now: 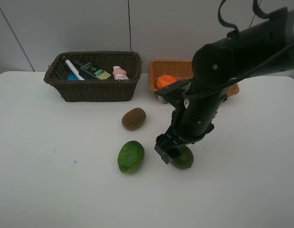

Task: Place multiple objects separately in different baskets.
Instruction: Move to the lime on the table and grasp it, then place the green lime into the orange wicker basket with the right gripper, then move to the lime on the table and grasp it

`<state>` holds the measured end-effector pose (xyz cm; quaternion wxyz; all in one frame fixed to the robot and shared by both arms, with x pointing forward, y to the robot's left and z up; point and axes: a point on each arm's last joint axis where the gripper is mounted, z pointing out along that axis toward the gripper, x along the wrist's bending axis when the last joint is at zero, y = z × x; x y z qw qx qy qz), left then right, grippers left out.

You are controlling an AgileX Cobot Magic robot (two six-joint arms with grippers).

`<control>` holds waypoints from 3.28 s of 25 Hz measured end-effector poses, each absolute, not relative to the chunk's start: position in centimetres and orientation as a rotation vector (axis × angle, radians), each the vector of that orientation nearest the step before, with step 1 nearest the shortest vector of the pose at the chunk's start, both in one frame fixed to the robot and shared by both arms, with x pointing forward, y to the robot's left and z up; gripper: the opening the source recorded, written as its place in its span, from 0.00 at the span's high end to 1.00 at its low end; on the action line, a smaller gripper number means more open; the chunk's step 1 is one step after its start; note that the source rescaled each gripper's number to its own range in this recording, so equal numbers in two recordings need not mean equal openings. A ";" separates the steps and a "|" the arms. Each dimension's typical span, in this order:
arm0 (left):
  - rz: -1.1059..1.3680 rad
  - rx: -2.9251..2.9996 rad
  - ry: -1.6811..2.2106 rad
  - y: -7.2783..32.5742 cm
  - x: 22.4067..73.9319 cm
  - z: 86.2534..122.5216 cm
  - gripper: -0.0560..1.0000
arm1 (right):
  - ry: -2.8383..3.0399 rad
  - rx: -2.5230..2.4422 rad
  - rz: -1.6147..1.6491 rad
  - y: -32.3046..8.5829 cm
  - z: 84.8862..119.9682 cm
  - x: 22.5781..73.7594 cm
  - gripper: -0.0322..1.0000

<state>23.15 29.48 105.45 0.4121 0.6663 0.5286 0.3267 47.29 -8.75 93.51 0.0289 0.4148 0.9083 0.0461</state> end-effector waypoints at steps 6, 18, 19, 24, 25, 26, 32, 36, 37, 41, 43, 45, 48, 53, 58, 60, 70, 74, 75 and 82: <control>0.822 1.676 1.330 29.5 23.2 105.4 0.03 | 2.805 1.241 0.113 -8.4 91.4 47.9 0.00; 0.822 1.676 1.330 29.5 23.2 105.4 0.03 | 2.832 1.181 -0.004 -8.4 87.7 48.4 0.00; 0.822 1.676 1.330 29.5 23.2 105.4 0.03 | 2.833 1.179 -0.006 -8.4 87.7 48.4 0.00; 0.822 1.676 1.330 29.5 23.2 105.4 0.03 | 2.838 1.183 -0.037 -8.5 87.7 48.3 0.27; 0.822 1.676 1.330 29.5 23.2 105.4 0.03 | 2.839 1.182 -0.043 -8.6 87.7 48.3 0.43; 0.822 1.676 1.330 29.5 23.2 105.4 0.03 | 2.840 1.182 -0.046 -8.6 87.7 48.2 0.47; 0.822 1.676 1.330 29.5 23.2 105.4 0.03 | 2.840 1.183 -0.050 -8.6 87.7 48.2 0.47; 0.822 1.676 1.330 29.5 23.2 105.4 0.03 | 2.846 1.188 -0.089 -8.8 88.1 48.0 0.47; 0.822 1.676 1.330 29.5 23.2 105.4 0.03 | 2.844 1.190 -0.091 -8.9 88.6 48.0 0.47; 0.822 1.676 1.330 29.5 23.2 105.4 0.03 | 2.789 1.139 -0.003 -8.9 92.5 48.7 0.47; 0.822 1.676 1.330 29.5 23.2 105.4 0.03 | 2.717 1.139 0.067 -9.3 95.1 49.8 0.47; 0.822 1.676 1.330 29.5 23.2 105.4 0.03 | 2.641 1.181 0.118 -10.1 97.2 51.6 0.47; 0.822 1.676 1.330 29.5 23.2 105.4 0.03 | 2.506 1.318 0.198 -12.7 100.0 55.3 0.47; 0.822 1.676 1.330 29.5 23.2 105.4 0.03 | 2.228 1.572 0.437 -18.9 103.4 61.9 0.47; 0.822 1.676 1.330 29.5 23.2 105.4 0.03 | 2.068 1.721 0.650 -23.1 103.0 66.5 0.47; 0.822 1.676 1.330 29.5 23.2 105.4 0.03 | 2.055 1.738 0.676 -23.9 101.8 67.6 0.47; 0.822 1.676 1.330 29.5 23.2 105.4 0.03 | 2.001 1.723 0.700 -24.1 99.0 69.3 0.08; 0.822 1.676 1.330 29.5 23.2 105.4 0.03 | 1.982 1.751 0.678 -24.2 98.9 69.3 0.02; 0.822 1.676 1.330 29.5 23.2 105.4 0.03 | 1.989 1.765 0.663 -24.3 98.8 69.2 0.02; 0.822 1.676 1.330 29.5 23.2 105.4 0.03 | 2.156 1.847 0.488 -22.8 99.3 66.8 0.02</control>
